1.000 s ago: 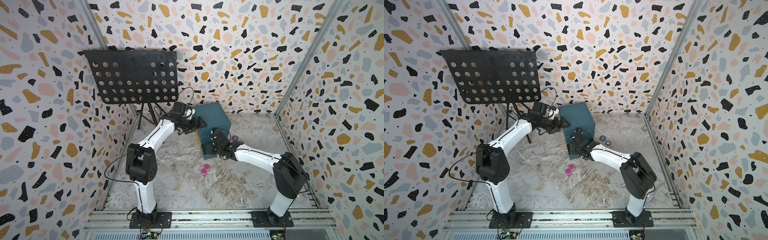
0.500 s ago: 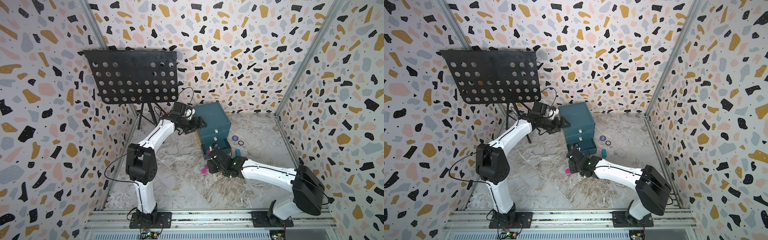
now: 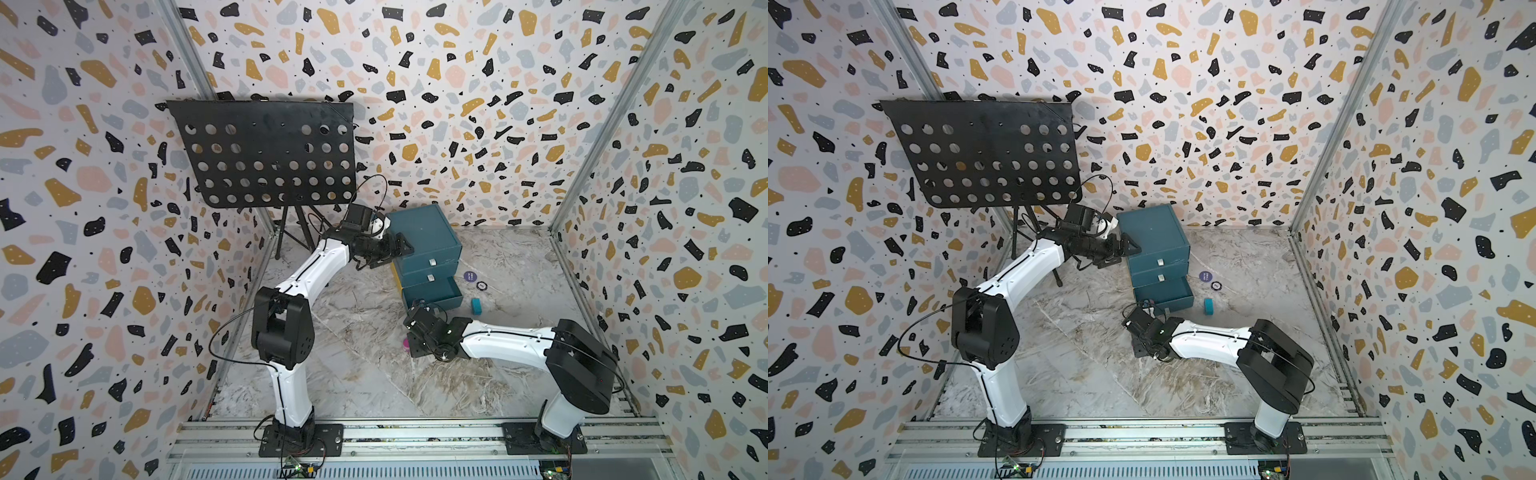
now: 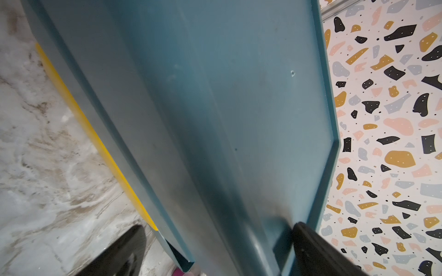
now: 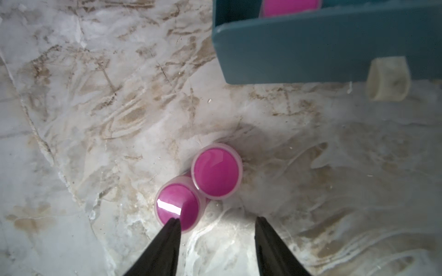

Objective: Put the paint cans in the drawer according to color
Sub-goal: Pick up the paint can at the center of the board.

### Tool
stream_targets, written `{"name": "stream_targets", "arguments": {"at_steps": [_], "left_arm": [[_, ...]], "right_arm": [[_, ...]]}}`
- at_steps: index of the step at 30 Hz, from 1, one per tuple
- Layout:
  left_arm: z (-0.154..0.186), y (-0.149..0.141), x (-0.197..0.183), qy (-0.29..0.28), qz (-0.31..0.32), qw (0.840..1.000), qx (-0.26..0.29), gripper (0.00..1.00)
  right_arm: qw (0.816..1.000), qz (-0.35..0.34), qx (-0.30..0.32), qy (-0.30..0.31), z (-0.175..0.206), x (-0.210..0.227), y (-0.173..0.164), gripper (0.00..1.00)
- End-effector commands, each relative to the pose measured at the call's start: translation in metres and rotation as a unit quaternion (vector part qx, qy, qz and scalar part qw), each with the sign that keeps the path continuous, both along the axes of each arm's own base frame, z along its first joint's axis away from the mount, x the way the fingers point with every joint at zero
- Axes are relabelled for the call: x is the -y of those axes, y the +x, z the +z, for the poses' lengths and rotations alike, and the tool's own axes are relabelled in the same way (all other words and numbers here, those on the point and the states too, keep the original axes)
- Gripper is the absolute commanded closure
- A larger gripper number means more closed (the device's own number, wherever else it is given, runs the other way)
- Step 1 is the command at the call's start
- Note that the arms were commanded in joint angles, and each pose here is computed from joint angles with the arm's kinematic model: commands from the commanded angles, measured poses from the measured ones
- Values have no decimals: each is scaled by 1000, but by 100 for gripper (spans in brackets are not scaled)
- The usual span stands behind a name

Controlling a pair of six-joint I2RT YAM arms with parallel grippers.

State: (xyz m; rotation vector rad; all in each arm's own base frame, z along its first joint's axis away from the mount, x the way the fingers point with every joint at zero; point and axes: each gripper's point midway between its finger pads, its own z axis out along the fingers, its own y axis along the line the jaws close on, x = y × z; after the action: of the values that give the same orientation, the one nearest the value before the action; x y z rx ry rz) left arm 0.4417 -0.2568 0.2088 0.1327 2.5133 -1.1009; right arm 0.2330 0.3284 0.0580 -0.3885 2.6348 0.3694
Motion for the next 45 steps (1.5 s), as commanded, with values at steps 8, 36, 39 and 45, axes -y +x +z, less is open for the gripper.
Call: {"name": "stream_targets", "arguments": {"at_steps": [8,36,39,45], "left_arm": [[2,0,-1,-1,-1,1000,5,2],[1,-1,-1,0,-1,1000,5,2],[2,-1,-1,-1,-1,1000,5,2],[0,-1,-1,1,-1,1000,3,2]], "right_arm": [[999,-4,-6,51,10,-30,2,43],[993,-17,117,1,97,23,25,78],[992,-39,117,7,104,41,48,78],[991,-58,101,72,109,40,91,77]]}}
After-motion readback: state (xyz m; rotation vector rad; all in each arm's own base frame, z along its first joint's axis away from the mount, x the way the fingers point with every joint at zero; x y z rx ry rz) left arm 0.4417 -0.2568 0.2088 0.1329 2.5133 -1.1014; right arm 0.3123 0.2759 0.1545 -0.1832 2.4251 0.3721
